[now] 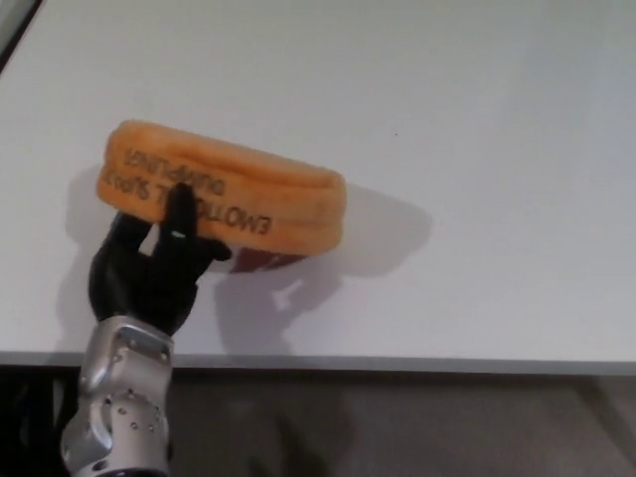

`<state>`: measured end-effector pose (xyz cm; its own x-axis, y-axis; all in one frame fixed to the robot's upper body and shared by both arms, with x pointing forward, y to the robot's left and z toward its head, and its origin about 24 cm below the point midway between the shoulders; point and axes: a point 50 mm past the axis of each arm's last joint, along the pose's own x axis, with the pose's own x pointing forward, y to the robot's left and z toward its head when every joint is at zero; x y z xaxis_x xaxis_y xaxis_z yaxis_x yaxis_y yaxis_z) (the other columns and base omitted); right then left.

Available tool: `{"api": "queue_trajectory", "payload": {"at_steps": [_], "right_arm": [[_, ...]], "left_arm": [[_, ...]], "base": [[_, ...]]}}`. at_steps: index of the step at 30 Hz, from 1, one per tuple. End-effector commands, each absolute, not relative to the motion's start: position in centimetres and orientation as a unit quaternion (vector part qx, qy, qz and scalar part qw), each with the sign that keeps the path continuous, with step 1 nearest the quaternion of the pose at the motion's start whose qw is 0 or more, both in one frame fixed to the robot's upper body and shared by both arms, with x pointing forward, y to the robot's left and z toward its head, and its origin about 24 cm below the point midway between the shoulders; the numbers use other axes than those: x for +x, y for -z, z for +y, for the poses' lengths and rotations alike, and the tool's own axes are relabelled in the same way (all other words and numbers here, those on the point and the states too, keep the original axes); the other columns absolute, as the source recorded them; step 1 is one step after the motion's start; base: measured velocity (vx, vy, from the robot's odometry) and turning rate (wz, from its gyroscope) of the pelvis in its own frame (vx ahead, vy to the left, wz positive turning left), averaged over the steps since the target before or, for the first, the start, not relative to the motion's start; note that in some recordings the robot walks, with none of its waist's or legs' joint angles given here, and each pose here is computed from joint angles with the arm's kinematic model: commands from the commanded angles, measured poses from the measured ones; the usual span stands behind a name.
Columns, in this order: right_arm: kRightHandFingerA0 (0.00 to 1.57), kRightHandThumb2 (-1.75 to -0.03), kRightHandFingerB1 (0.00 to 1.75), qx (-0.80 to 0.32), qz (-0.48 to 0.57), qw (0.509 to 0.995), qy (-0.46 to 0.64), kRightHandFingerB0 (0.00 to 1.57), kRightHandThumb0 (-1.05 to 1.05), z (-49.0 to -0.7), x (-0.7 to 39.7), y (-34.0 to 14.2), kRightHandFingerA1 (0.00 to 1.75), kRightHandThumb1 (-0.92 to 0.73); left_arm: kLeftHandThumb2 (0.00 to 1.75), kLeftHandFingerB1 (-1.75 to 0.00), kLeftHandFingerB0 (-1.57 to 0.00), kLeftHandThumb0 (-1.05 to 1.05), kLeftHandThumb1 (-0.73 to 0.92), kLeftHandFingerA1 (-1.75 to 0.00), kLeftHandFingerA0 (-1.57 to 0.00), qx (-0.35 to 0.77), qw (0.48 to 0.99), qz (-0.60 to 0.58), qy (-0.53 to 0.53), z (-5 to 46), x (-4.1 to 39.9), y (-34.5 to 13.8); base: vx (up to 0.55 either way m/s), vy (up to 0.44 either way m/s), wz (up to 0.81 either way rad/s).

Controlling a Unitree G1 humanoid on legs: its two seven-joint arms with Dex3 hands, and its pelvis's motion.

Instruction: A soft plate is kept in the center of the table close to the robot and the robot uses its left hand to pick up the plate, turns it upside down and places it back on the table

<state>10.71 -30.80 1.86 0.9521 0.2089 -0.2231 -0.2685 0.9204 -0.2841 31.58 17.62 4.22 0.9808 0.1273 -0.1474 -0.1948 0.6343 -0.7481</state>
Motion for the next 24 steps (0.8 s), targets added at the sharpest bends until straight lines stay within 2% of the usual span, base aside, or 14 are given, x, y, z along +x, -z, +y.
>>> {"api": "queue_trajectory", "payload": {"at_steps": [1, 2, 3, 4, 6, 7, 11, 12, 13, 14, 17, 19, 23, 24], "right_arm": [[0.24, -0.70, 0.20, -0.173, 0.105, 0.973, -0.112, 0.06, -0.78, -31.6, 10.7, -2.3, 0.38, -0.92], [0.24, -0.70, 0.20, -0.173, 0.105, 0.973, -0.112, 0.06, -0.78, -31.5, 10.7, -2.3, 0.38, -0.92], [0.25, -0.69, 0.20, -0.172, 0.108, 0.973, -0.112, 0.06, -0.78, -31.6, 10.8, -2.3, 0.36, -0.92], [0.25, -0.70, 0.20, -0.175, 0.107, 0.972, -0.111, 0.06, -0.79, -31.6, 10.8, -2.3, 0.37, -0.92], [0.25, -0.71, 0.20, -0.177, 0.105, 0.972, -0.111, 0.05, -0.79, -31.6, 10.8, -2.3, 0.38, -0.92], [0.25, -0.70, 0.20, -0.176, 0.105, 0.972, -0.111, 0.06, -0.78, -31.7, 10.9, -2.3, 0.38, -0.92], [0.28, -0.68, 0.20, -0.172, 0.106, 0.973, -0.112, 0.07, -0.79, -31.6, 11.0, -2.3, 0.39, -0.92], [0.24, -1.10, 0.23, -0.175, 0.106, 0.972, -0.112, 0.04, -0.80, -31.6, 10.9, -2.3, 0.52, -0.76], [0.24, -1.10, 0.23, -0.178, 0.107, 0.972, -0.112, 0.04, -0.80, -31.6, 10.9, -2.3, 0.52, -0.76], [0.30, -0.68, 0.22, -0.177, 0.107, 0.972, -0.111, 0.07, -0.80, -31.6, 10.8, -2.3, 0.40, -0.92], [0.29, -0.68, 0.21, -0.170, 0.107, 0.974, -0.108, 0.08, -0.81, -31.7, 10.9, -2.3, 0.40, -0.92], [0.28, -0.69, 0.21, -0.170, 0.104, 0.974, -0.111, 0.07, -0.79, -31.5, 11.0, -2.4, 0.40, -0.92], [0.27, -0.69, 0.21, -0.167, 0.102, 0.974, -0.112, 0.06, -0.80, -31.4, 11.2, -2.3, 0.41, -0.92], [0.27, -0.70, 0.21, -0.167, 0.102, 0.974, -0.111, 0.07, -0.80, -31.5, 11.2, -2.3, 0.40, -0.92]], "left_arm": [[0.94, -1.08, -0.66, -0.44, 0.62, -1.46, -1.21, -0.653, 0.661, 0.244, -0.279, 15.6, 30.3, -1.2], [0.94, -1.08, -0.66, -0.44, 0.62, -1.46, -1.21, -0.654, 0.658, 0.248, -0.280, 15.6, 30.3, -1.1], [0.95, -0.59, -0.29, -0.45, 0.65, -1.44, -1.20, -0.641, 0.663, 0.256, -0.290, 15.6, 29.7, -0.2], [0.67, -0.38, -0.13, -0.37, 0.83, -1.75, -0.86, -0.634, 0.661, 0.270, -0.297, 15.6, 29.1, 0.8], [0.64, -0.36, -0.14, -0.39, 0.84, -1.65, -0.85, -0.630, 0.658, 0.281, -0.303, 15.5, 28.6, 1.7], [0.66, -0.52, -0.27, -0.51, 0.90, -0.91, -0.67, -0.625, 0.668, 0.289, -0.283, 15.5, 28.1, 2.3], [0.90, 0.00, 0.00, -0.54, 0.85, -0.43, -0.07, -0.620, 0.690, 0.309, -0.210, 15.8, 25.7, 4.9], [0.75, 0.00, 0.00, -0.65, 0.92, 0.00, 0.00, -0.597, 0.707, 0.323, -0.199, 15.9, 25.2, 5.6], [0.75, 0.00, 0.00, -0.65, 0.92, 0.00, 0.00, -0.568, 0.724, 0.342, -0.188, 16.1, 24.5, 6.3], [1.08, 0.00, 0.00, -0.99, 0.91, -0.14, 0.00, -0.551, 0.733, 0.358, -0.179, 16.3, 23.9, 6.9], [1.16, -0.08, 0.00, -1.01, 0.92, -0.23, 0.00, -0.531, 0.742, 0.377, -0.156, 16.7, 23.5, 6.9], [0.83, 0.00, 0.00, -0.86, 0.92, 0.00, 0.00, -0.504, 0.763, 0.378, -0.147, 17.0, 23.7, 6.5], [0.98, 0.00, 0.00, -0.96, 0.92, 0.00, 0.00, -0.432, 0.803, 0.395, -0.112, 17.6, 24.2, 5.7], [1.31, -0.10, 0.00, -1.05, 0.92, -0.21, 0.00, -0.405, 0.813, 0.409, -0.087, 17.9, 24.4, 5.4]], "base": [[0.00, 0.000, 0.00], [0.00, 0.000, 0.00], [0.00, 0.000, 0.00], [0.00, 0.000, 0.00], [0.00, 0.000, 0.00], [0.00, 0.000, 0.00], [0.00, 0.000, 0.00], [0.00, 0.000, 0.00], [0.00, 0.000, 0.00], [0.00, 0.000, 0.00], [0.00, 0.000, 0.00], [0.00, 0.000, 0.00], [0.00, 0.000, 0.00], [0.00, 0.000, 0.00]]}}
